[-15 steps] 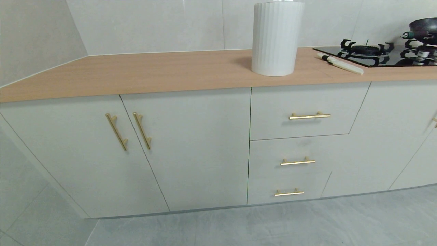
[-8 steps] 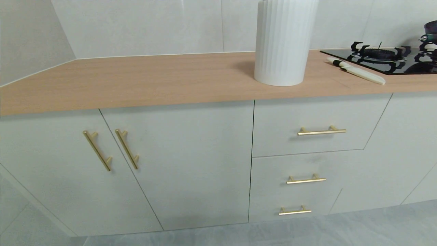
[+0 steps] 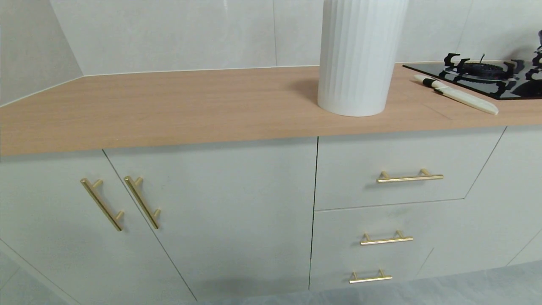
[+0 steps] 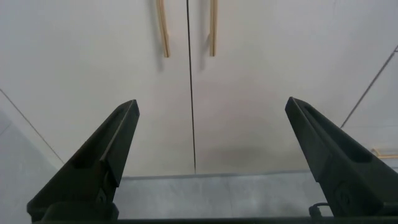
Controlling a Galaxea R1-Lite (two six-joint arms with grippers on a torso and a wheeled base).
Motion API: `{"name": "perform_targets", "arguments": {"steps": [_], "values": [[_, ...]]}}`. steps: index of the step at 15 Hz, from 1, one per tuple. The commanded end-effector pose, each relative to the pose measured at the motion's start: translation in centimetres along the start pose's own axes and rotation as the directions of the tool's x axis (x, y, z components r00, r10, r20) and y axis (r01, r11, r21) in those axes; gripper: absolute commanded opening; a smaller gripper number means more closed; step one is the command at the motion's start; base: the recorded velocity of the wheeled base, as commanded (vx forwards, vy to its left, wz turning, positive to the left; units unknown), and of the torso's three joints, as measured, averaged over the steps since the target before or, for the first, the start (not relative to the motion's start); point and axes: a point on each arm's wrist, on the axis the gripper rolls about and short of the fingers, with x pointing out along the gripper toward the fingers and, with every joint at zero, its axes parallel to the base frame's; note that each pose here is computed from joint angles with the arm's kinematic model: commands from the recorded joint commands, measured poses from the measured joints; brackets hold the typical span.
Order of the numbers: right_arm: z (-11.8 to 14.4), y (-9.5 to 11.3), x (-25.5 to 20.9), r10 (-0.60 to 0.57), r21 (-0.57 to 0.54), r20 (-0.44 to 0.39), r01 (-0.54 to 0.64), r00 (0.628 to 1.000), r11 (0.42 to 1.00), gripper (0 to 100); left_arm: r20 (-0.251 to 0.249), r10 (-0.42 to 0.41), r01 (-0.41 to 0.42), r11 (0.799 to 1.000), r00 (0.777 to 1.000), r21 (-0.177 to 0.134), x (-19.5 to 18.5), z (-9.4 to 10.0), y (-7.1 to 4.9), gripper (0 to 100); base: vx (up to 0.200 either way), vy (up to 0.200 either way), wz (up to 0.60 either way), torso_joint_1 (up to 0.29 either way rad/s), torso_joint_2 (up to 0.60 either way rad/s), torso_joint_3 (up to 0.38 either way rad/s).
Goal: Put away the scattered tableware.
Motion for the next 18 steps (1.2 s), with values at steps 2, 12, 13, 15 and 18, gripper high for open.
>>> {"name": "perform_targets", "arguments": {"steps": [2,12,13,15,18], "values": [[0.01,0.00,0.02,0.001,0.000,-0.002,-0.001,1.000,1.000,100,-0.003,0.002,-0.002,1.000,1.000,0.000,0.02,-0.03,0.00,100,0.000,0.000,0.60,-0.002,0.00,0.002],[0.01,0.00,0.02,-0.001,0.000,-0.002,0.001,1.000,1.000,100,-0.002,0.000,0.000,1.000,1.000,-0.001,0.02,-0.01,0.00,100,0.000,0.000,0.00,0.000,0.00,0.000],[0.01,0.00,0.02,0.001,0.000,-0.002,-0.001,1.000,1.000,100,-0.002,0.002,-0.002,1.000,1.000,-0.001,0.02,-0.01,0.00,100,0.000,0.000,0.00,0.000,0.00,0.000],[0.01,0.00,0.02,-0.001,0.000,-0.002,0.001,1.000,1.000,100,-0.002,0.000,0.000,1.000,1.000,-0.001,0.02,-0.01,0.00,100,0.000,-0.100,0.00,-0.001,0.00,0.001],[0.01,0.00,0.02,0.001,0.000,-0.002,-0.001,1.000,1.000,100,0.000,0.000,0.000,1.000,1.000,-0.001,0.01,0.03,0.00,100,0.000,-0.200,0.00,0.002,0.00,0.005]]}}
